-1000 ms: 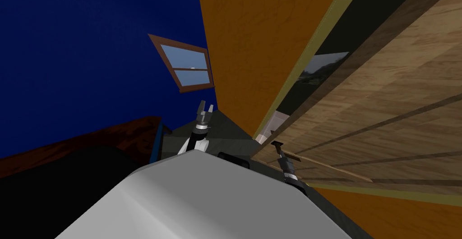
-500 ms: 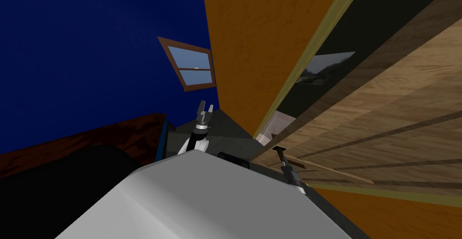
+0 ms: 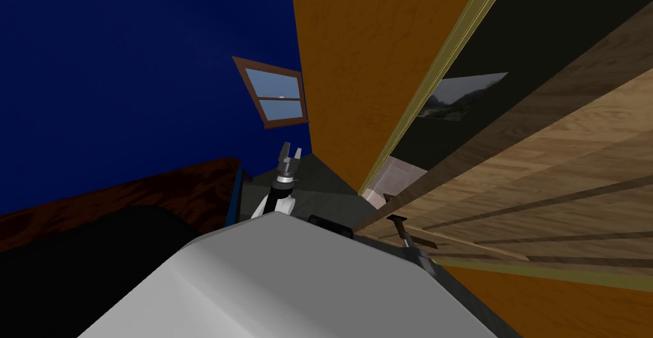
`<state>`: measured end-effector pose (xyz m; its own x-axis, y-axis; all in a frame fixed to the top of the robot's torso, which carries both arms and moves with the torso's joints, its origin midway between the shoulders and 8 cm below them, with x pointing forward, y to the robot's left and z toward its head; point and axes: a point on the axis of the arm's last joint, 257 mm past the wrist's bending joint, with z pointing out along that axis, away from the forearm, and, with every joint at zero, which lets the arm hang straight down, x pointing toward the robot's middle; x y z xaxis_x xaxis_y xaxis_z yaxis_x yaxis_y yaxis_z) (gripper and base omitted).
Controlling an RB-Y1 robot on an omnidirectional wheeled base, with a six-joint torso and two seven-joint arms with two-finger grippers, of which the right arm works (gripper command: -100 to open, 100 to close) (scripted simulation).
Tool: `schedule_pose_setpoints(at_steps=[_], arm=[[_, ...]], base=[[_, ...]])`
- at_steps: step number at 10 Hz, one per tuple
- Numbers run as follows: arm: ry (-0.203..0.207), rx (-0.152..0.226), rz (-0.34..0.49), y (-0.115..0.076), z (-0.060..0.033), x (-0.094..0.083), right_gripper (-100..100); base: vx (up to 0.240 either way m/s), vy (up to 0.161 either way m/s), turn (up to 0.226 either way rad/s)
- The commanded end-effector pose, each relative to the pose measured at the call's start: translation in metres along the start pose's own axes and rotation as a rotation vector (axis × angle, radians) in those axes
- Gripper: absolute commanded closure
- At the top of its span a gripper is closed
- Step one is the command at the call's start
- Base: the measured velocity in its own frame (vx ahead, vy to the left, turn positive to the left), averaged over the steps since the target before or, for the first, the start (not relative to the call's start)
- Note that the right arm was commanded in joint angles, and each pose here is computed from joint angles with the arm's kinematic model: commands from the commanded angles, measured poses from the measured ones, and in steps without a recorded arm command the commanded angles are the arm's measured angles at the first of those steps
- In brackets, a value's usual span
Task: Pull the door open
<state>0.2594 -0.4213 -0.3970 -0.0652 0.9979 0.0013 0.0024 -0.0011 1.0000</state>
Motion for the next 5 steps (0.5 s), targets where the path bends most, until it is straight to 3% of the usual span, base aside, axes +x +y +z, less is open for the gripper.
schedule_pose_setpoints(at_steps=[1,3,4,5], arm=[[0.008,-0.004,-0.003,0.003,-0.0127,-0.004,100],[0.023,-0.002,-0.001,0.004,-0.0251,-0.003,100],[0.025,0.002,0.005,0.001,-0.0212,0.003,100],[0.058,0.002,0.003,0.001,-0.0305,0.013,100]], base=[[-0.041,-0.033,0.051],[-0.038,-0.036,0.038],[-0.013,-0.011,0.014],[0.042,0.025,-0.039]])
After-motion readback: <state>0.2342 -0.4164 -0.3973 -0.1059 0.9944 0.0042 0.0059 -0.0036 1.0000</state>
